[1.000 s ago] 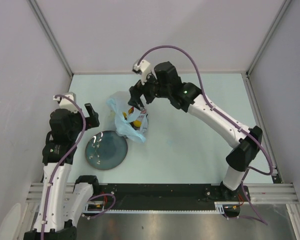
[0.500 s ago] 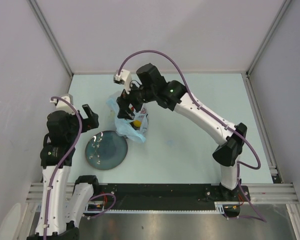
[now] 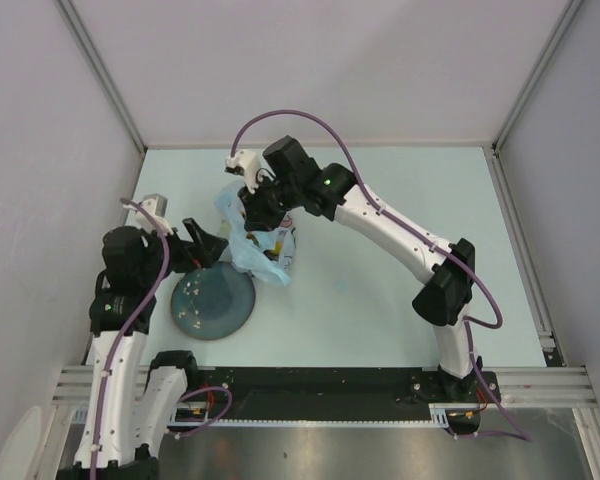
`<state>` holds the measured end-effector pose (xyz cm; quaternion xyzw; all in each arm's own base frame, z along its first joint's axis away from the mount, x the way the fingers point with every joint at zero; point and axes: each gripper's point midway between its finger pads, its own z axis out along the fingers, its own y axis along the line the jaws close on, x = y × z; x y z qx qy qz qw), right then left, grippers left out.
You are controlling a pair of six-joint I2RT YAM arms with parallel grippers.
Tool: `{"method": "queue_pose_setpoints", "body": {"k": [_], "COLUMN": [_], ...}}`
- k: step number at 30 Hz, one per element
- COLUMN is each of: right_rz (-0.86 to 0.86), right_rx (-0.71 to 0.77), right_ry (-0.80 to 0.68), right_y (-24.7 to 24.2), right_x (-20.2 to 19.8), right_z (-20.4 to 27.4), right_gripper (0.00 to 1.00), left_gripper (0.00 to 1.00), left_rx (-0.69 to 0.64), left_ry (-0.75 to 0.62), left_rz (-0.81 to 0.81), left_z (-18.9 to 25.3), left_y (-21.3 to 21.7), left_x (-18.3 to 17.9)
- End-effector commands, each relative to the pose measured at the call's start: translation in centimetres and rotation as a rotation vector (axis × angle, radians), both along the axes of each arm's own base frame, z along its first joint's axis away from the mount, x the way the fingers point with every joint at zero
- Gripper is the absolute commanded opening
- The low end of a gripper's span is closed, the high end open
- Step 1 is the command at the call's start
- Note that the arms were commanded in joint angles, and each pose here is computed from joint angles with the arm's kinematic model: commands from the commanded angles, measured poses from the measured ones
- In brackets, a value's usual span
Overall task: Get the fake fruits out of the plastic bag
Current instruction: Adjust the plastic bag at the center of the board.
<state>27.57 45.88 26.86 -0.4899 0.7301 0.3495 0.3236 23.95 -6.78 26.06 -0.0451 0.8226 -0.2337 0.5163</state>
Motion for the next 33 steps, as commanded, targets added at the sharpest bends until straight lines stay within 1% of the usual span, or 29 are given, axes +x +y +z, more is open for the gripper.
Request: {"method": "queue_pose_setpoints", "body": {"k": [1, 2, 3, 4, 6, 9, 12, 13, 14, 15, 18, 19, 20, 21, 22, 23, 24, 25, 26, 27, 28, 29, 30, 31, 32, 33], "right_rz": [-0.042, -0.052, -0.054, -0.052, -0.052, -0.064, -0.095, -0.105, -0.12, -0.132, -0.165, -0.175, -0.195, -0.206, -0.213, -0.225, -0.235, -0.243, -0.267, -0.298, -0.325, -0.356, -0.414, -0.453, -0.492, -0.525], "right_rx": [0.05, 0.053, 0.057, 0.061, 0.057, 0.058, 0.047, 0.043, 0.043, 0.043, 0.051, 0.054, 0.051, 0.048, 0.045, 0.045, 0.044, 0.042, 0.035, 0.03, 0.04, 0.047, 0.052, 0.071, 0.08, 0.09], "right_ry": [-0.027, -0.028, -0.026, -0.025, -0.03, -0.045, -0.055, -0.057, -0.066, -0.067, -0.079, -0.085, -0.091, -0.092, -0.096, -0.096, -0.098, -0.104, -0.123, -0.134, -0.152, -0.165, -0.174, -0.198, -0.212, -0.226], "right_y": [-0.5, -0.7, -0.8, -0.8, -0.9, -0.8, -0.8, -0.9, -0.9, -1.0, -1.5, -1.7, -2.1, -2.3, -2.6, -3.0, -3.4, -3.7, -4.3, -5.3, -6.1, -6.9, -9.0, -10.2, -11.6, -12.9], "right_x": [0.9, 1.1, 1.2, 1.2, 1.3, 1.6, 2.6, 3.0, 3.5, 3.9, 5.2, 5.6, 6.3, 6.6, 6.9, 7.4, 7.7, 8.1, 8.9, 10.1, 11.0, 12.1, 14.1, 15.4, 16.8, 17.9], "right_z": [2.3, 2.5, 2.5, 2.6, 2.4, 2.3, 1.8, 1.6, 1.8, 1.7, 2.0, 2.3, 2.3, 2.2, 2.2, 2.2, 2.2, 2.2, 2.3, 2.4, 3.2, 3.7, 4.2, 5.4, 6.1, 6.8], "right_gripper": [0.03, 0.0, 0.0, 0.0, 0.0, 0.0, 0.0, 0.0, 0.0, 0.0, 0.0, 0.0, 0.0, 0.0, 0.0, 0.0, 0.0, 0.0, 0.0, 0.0, 0.0, 0.0, 0.0, 0.0, 0.0, 0.0], "left_gripper": [1.0, 1.0, 1.0, 1.0, 1.0, 1.0, 0.97, 0.96, 0.93, 0.91, 0.91, 0.91, 0.89, 0.86, 0.79, 0.58, 0.45, 0.27, 0.0, 0.0, 0.0, 0.0, 0.0, 0.0, 0.0, 0.0], "left_rx": [-0.225, -0.239, -0.247, -0.252, -0.3, -0.321, -0.339, -0.34, -0.343, -0.347, -0.355, -0.362, -0.364, -0.37, -0.366, -0.363, -0.356, -0.344, -0.332, -0.31, -0.286, -0.266, -0.229, -0.198, -0.166, -0.127], "left_ry": [0.086, 0.111, 0.142, 0.129, 0.155, 0.16, 0.131, 0.103, 0.091, 0.088, 0.094, 0.114, 0.096, 0.105, 0.104, 0.111, 0.103, 0.083, 0.088, 0.079, 0.029, 0.033, 0.046, -0.014, -0.017, 0.014], "left_rz": [-0.182, -0.172, -0.164, -0.174, -0.219, -0.254, -0.336, -0.371, -0.389, -0.44, -0.464, -0.459, -0.474, -0.483, -0.48, -0.483, -0.49, -0.477, -0.456, -0.444, -0.448, -0.445, -0.456, -0.466, -0.455, -0.463], "left_z": [-2.0, -2.9, -3.7, -3.5, -3.6, -3.7, -2.8, -2.0, -1.6, -1.3, -1.3, -1.8, -1.5, -1.7, -1.7, -2.0, -2.1, -1.7, -1.9, -1.7, 0.2, 0.1, -0.1, 2.8, 3.4, 2.1], "left_y": [-4.1, -4.1, -4.1, -4.2, -5.0, -5.7, -6.9, -7.4, -7.6, -8.4, -8.9, -9.0, -9.2, -9.4, -9.4, -9.6, -9.7, -9.6, -9.4, -9.2, -9.1, -9.1, -8.9, -8.9, -8.6, -8.5], "left_x": [0.3, 0.7, 1.4, 1.8, 1.8, 2.2, 2.1, 2.2, 2.3, 1.7, 1.9, 2.3, 2.5, 2.6, 2.9, 3.2, 3.4, 4.0, 4.9, 5.7, 6.8, 8.1, 8.7, 10.2, 11.2, 13.3]}}
